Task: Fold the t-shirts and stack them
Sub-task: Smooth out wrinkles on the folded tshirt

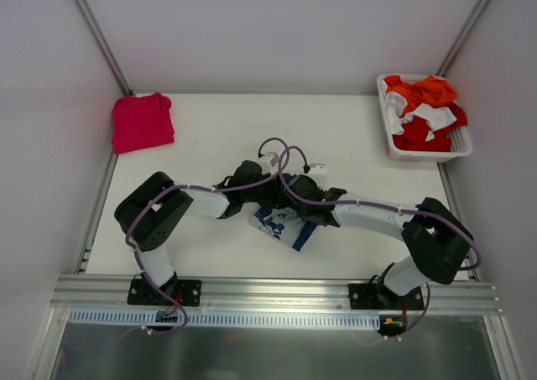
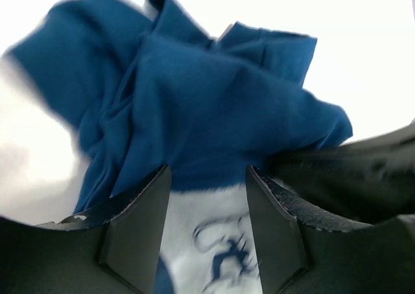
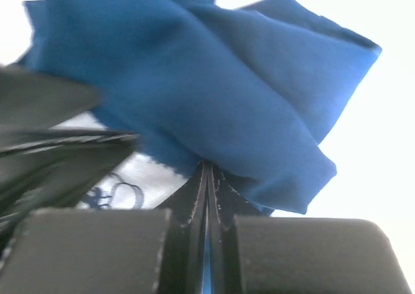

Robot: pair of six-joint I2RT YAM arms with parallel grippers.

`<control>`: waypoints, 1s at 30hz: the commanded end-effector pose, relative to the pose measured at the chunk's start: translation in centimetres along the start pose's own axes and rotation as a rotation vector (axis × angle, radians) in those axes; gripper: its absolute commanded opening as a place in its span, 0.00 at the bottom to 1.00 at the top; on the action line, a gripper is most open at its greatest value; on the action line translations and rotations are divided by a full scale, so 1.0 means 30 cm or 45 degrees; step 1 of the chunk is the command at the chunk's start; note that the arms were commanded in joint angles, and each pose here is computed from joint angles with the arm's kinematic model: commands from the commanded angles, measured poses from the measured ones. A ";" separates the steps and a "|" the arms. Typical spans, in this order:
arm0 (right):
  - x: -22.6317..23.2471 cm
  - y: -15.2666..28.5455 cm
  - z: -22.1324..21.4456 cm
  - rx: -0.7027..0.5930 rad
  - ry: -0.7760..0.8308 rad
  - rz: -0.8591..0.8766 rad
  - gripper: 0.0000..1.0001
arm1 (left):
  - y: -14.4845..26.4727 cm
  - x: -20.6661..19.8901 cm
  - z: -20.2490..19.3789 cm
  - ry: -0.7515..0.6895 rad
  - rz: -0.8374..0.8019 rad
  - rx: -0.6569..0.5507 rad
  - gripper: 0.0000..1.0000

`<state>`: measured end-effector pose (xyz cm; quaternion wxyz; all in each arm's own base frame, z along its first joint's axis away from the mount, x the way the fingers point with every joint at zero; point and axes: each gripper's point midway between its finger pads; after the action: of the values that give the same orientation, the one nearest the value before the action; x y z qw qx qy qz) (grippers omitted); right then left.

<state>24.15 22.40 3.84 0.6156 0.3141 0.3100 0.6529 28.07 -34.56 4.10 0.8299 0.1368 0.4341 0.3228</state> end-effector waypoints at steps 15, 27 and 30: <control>-0.053 0.022 -0.029 0.108 0.061 -0.137 0.00 | 0.256 0.122 -0.221 0.234 0.247 -0.072 0.48; 0.008 0.183 0.146 -0.163 0.081 0.018 0.05 | 0.329 0.011 -0.044 -0.031 0.320 -0.235 0.13; -0.033 0.279 0.196 -0.222 0.098 0.036 0.42 | 0.409 -0.014 0.068 -0.129 0.425 -0.306 0.42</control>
<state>23.01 22.07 8.29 0.6082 0.2736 0.3180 0.6738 22.54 -27.08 7.16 0.7883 0.1263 0.3955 0.4541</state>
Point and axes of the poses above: each gripper's point midway between its finger pads, its own y axis back along the fingers, its own x axis along the line the jaws close on, z = x × y, and after that the axes turned 3 degrees about y, right-handed
